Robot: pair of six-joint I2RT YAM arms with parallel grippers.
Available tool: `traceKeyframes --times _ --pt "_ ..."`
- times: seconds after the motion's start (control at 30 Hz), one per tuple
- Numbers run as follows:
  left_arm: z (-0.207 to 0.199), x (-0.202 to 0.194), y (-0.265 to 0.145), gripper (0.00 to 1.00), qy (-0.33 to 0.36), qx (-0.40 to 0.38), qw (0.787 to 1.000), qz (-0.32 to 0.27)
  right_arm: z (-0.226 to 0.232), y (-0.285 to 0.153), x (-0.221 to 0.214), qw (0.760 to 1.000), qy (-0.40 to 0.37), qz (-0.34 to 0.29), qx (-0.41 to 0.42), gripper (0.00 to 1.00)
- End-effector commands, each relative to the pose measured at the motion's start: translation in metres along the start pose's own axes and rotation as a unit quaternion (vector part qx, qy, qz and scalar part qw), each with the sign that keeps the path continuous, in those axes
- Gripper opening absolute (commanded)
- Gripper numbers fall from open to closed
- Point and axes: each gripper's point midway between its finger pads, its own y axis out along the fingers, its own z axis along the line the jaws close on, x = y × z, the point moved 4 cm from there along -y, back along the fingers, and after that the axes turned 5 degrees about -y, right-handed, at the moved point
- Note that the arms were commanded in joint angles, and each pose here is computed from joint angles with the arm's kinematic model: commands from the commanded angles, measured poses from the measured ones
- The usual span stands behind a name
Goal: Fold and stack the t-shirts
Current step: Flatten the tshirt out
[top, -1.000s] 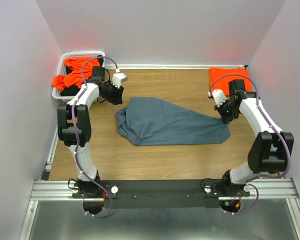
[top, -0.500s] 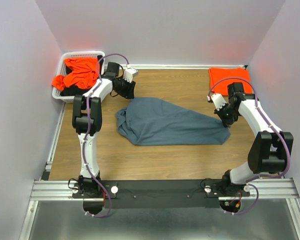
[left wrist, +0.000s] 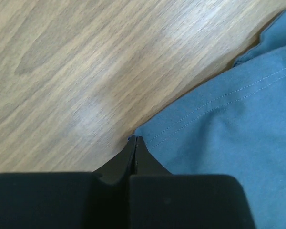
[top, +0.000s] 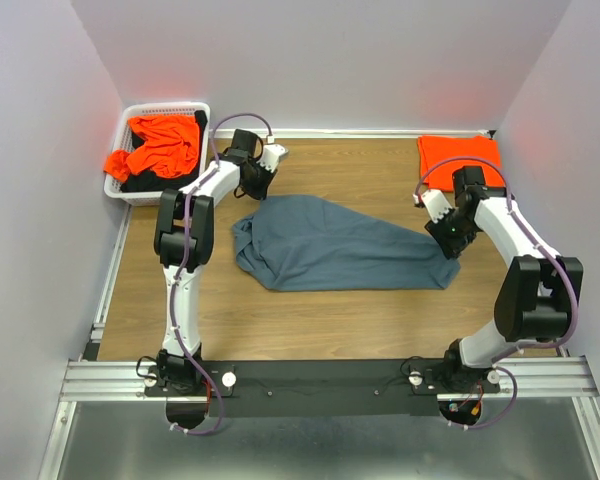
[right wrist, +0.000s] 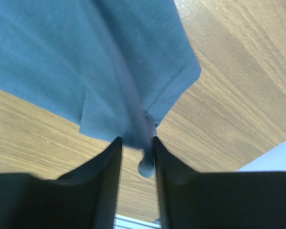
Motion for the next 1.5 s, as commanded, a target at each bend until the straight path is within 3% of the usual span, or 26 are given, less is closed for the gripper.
traceKeyframes --times 0.0,0.1,0.23,0.3,0.4,0.6,0.8,0.9,1.03,1.17,1.27,1.47 --pt "0.023 -0.012 -0.002 0.00 -0.007 0.045 0.999 0.026 -0.002 0.004 -0.001 1.000 0.007 0.014 0.006 0.44" --pt "0.041 -0.004 -0.023 0.00 -0.006 0.056 0.998 0.008 -0.002 0.008 0.001 1.000 0.009 0.013 0.014 0.42" --pt "0.054 0.002 -0.044 0.00 0.005 0.076 0.997 -0.001 -0.002 0.017 0.004 0.999 0.015 0.015 0.029 0.27" --pt "0.054 0.002 -0.045 0.00 0.008 0.074 0.997 0.000 -0.004 0.019 0.006 0.999 0.017 0.015 0.030 0.20" --pt "0.050 0.002 -0.045 0.00 0.007 0.062 0.998 -0.003 -0.007 0.021 0.007 0.999 0.018 0.018 0.030 0.19" --pt "0.046 0.000 -0.044 0.00 0.006 0.052 0.999 -0.006 -0.016 0.021 0.018 1.000 0.021 0.004 0.020 0.00" --pt "0.044 0.015 -0.063 0.00 0.017 0.046 0.998 -0.028 -0.032 0.005 0.034 0.999 0.028 -0.028 -0.008 0.00" --pt "0.046 0.046 -0.105 0.00 0.030 0.059 0.995 -0.073 -0.052 -0.021 0.049 0.996 0.032 -0.060 -0.053 0.00" --pt "0.052 0.109 -0.203 0.00 0.045 0.090 0.976 -0.194 -0.085 -0.072 0.068 0.982 0.055 -0.120 -0.136 0.01" --pt "0.037 0.155 -0.310 0.00 0.078 0.127 0.935 -0.320 -0.115 -0.132 0.081 0.951 0.081 -0.176 -0.241 0.01" --pt "0.031 0.167 -0.370 0.00 0.090 0.160 0.905 -0.383 -0.132 -0.179 0.092 0.922 0.096 -0.219 -0.305 0.00" --pt "0.002 0.180 -0.448 0.00 0.116 0.197 0.847 -0.479 -0.153 -0.251 0.104 0.869 0.119 -0.278 -0.393 0.00"
